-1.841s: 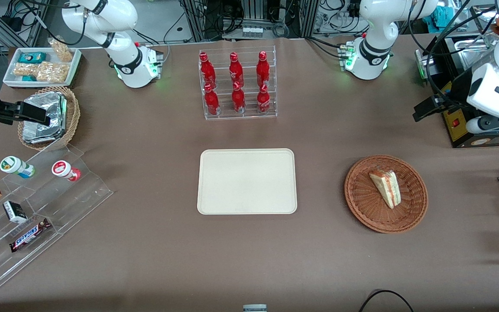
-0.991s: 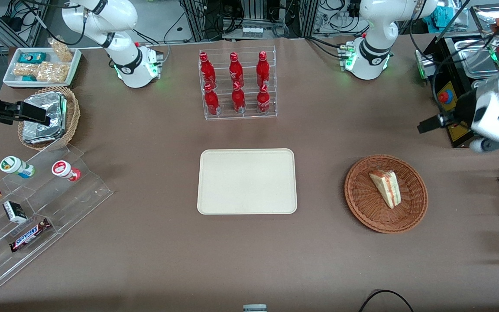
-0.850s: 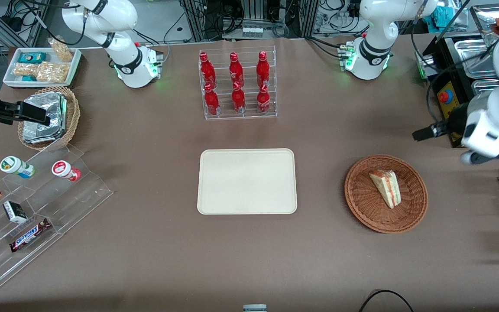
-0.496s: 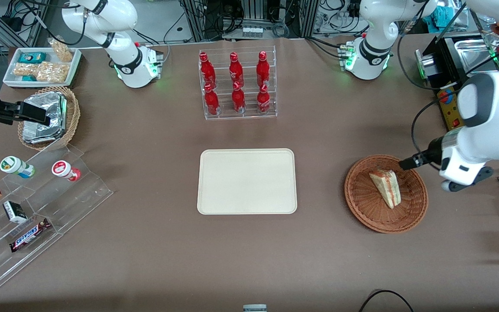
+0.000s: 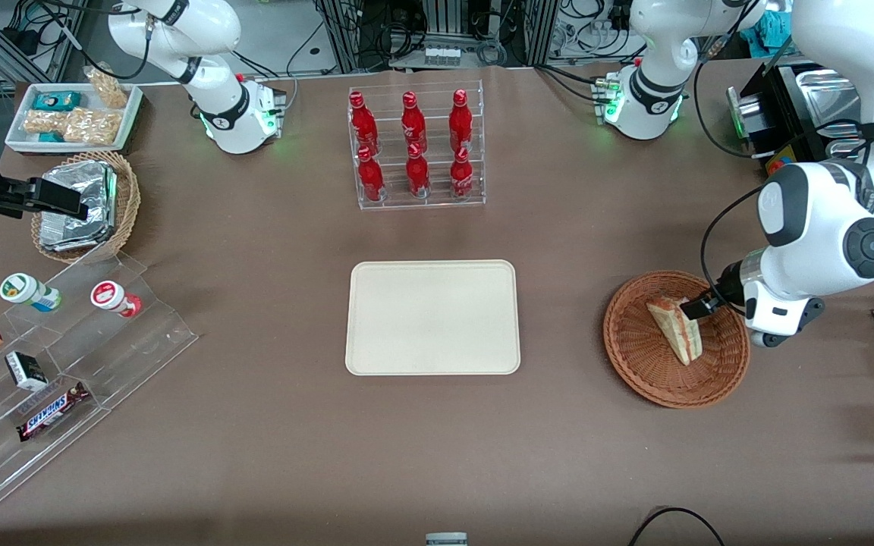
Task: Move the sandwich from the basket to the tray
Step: 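Move the left gripper down over the sandwich in the wicker basket, then close the left gripper on the wrapped sandwich wedge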
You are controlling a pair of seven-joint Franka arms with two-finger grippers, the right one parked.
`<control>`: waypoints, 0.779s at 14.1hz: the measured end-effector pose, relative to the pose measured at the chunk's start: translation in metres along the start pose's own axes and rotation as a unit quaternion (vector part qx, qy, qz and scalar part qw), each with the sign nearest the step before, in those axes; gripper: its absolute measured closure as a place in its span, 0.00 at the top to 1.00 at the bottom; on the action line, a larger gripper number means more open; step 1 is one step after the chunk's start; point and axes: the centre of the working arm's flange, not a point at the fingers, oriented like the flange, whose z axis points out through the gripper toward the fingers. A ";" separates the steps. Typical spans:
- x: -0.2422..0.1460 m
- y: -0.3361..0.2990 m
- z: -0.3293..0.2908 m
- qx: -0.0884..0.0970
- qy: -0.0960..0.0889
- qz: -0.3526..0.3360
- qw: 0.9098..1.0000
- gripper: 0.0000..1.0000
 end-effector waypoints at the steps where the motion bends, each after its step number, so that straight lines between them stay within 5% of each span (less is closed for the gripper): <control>1: 0.002 0.000 0.005 0.000 -0.001 -0.004 1.000 1.00; 7: 0.015 0.012 0.033 -0.018 0.020 -0.069 0.997 1.00; 11: 0.019 0.017 0.067 -0.011 0.009 -0.071 0.997 1.00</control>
